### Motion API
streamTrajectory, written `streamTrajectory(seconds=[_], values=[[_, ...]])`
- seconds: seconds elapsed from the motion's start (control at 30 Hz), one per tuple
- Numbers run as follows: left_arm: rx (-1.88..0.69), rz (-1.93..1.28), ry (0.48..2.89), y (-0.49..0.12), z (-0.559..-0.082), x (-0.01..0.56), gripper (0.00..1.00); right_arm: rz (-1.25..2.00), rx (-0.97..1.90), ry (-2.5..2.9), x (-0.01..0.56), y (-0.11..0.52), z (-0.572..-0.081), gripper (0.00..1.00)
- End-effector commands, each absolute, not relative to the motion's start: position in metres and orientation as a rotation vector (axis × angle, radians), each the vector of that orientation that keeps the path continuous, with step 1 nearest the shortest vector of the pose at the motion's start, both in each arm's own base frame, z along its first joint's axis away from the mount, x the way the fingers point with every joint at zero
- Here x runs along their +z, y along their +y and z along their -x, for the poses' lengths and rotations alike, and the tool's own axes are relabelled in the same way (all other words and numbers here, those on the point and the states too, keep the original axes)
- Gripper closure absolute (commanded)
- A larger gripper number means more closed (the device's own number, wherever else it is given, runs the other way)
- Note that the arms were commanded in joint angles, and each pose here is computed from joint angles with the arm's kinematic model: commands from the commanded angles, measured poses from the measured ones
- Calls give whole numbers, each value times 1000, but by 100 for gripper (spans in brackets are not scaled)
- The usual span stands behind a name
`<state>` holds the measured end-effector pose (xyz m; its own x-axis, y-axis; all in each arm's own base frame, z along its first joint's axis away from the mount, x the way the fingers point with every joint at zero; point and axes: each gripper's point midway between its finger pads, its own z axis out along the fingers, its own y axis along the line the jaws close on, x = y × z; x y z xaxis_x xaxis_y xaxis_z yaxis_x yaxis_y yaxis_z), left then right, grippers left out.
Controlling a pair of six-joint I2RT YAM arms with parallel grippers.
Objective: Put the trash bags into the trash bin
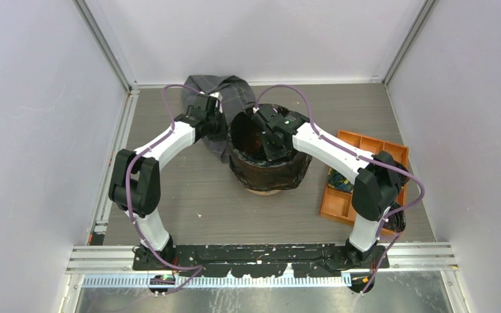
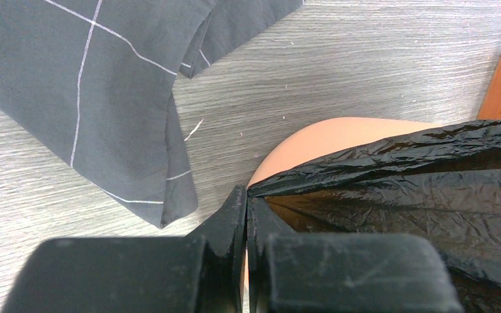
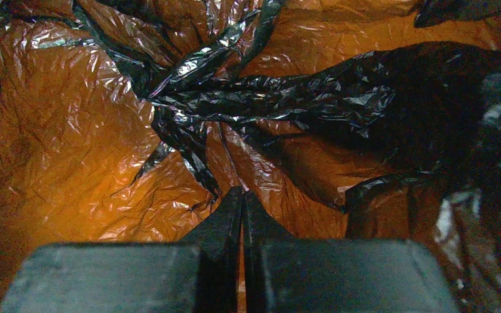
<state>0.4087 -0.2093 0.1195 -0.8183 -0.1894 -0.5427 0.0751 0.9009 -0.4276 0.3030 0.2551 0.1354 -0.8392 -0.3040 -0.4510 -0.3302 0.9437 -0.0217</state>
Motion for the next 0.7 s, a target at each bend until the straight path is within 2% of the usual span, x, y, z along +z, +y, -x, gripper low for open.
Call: streamTrajectory(seconds=[0.0,0.27,0.67], values=[[-632,78,2365,-210,-417,149,100,482,124,2575,155,257,-304,95],[-637,78,2370,-211,-417,148,100,520,135,2611,139,257,-296,99],[-638,75,2370,-212,-418,148,100,570,131,2691,101,267,-298,99]])
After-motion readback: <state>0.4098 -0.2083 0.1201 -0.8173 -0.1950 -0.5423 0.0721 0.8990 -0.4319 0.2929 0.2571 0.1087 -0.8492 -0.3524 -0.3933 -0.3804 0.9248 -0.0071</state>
